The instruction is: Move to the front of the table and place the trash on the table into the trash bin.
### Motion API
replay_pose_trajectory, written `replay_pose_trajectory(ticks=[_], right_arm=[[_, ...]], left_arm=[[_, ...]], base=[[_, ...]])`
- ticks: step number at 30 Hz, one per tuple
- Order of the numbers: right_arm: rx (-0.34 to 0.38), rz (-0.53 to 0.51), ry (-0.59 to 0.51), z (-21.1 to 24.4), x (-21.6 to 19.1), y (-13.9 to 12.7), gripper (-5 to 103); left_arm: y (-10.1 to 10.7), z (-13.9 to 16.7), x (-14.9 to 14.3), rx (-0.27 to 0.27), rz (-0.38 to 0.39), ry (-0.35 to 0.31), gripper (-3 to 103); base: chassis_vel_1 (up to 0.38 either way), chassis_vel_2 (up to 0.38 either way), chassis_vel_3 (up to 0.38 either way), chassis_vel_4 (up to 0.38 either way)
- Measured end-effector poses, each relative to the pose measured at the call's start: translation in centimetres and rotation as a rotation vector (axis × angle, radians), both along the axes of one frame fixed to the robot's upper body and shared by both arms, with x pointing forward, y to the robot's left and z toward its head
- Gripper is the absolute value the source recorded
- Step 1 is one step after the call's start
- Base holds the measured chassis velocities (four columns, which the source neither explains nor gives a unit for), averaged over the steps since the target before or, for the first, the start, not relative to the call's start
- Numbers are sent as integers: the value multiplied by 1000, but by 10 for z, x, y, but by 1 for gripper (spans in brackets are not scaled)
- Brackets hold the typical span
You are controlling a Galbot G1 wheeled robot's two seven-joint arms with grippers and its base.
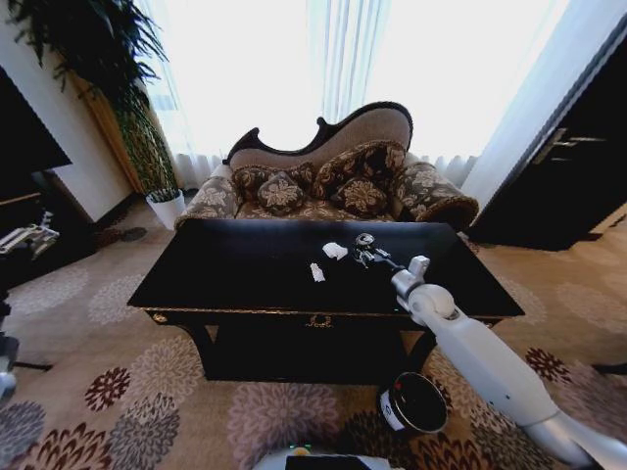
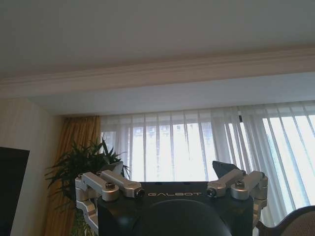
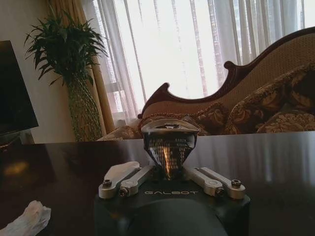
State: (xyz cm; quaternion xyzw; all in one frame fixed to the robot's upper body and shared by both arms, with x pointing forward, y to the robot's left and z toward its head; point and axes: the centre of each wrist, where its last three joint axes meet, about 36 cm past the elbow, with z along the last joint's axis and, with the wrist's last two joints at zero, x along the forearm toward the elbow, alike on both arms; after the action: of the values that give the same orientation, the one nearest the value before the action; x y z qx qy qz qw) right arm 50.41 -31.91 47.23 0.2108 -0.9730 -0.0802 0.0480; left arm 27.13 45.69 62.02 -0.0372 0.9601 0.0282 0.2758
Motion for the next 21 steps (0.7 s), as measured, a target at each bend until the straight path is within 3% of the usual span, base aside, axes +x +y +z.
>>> replay_pose_trajectory(ticks=[2,12,21], right_arm=[[8,2,5,-3,-8,-2,2],[82,-4,-44,7,-46,-19,0],[81,-6,-97,19,-73,-27,0]], left_arm=[[0,1,0,0,0,-2,100],[-3,6,-2,-1,-12,-19,100],[-6,7,-2,-17,-19,-38,100]], base=[[0,0,0,0],[0,0,0,0],[0,0,0,0]])
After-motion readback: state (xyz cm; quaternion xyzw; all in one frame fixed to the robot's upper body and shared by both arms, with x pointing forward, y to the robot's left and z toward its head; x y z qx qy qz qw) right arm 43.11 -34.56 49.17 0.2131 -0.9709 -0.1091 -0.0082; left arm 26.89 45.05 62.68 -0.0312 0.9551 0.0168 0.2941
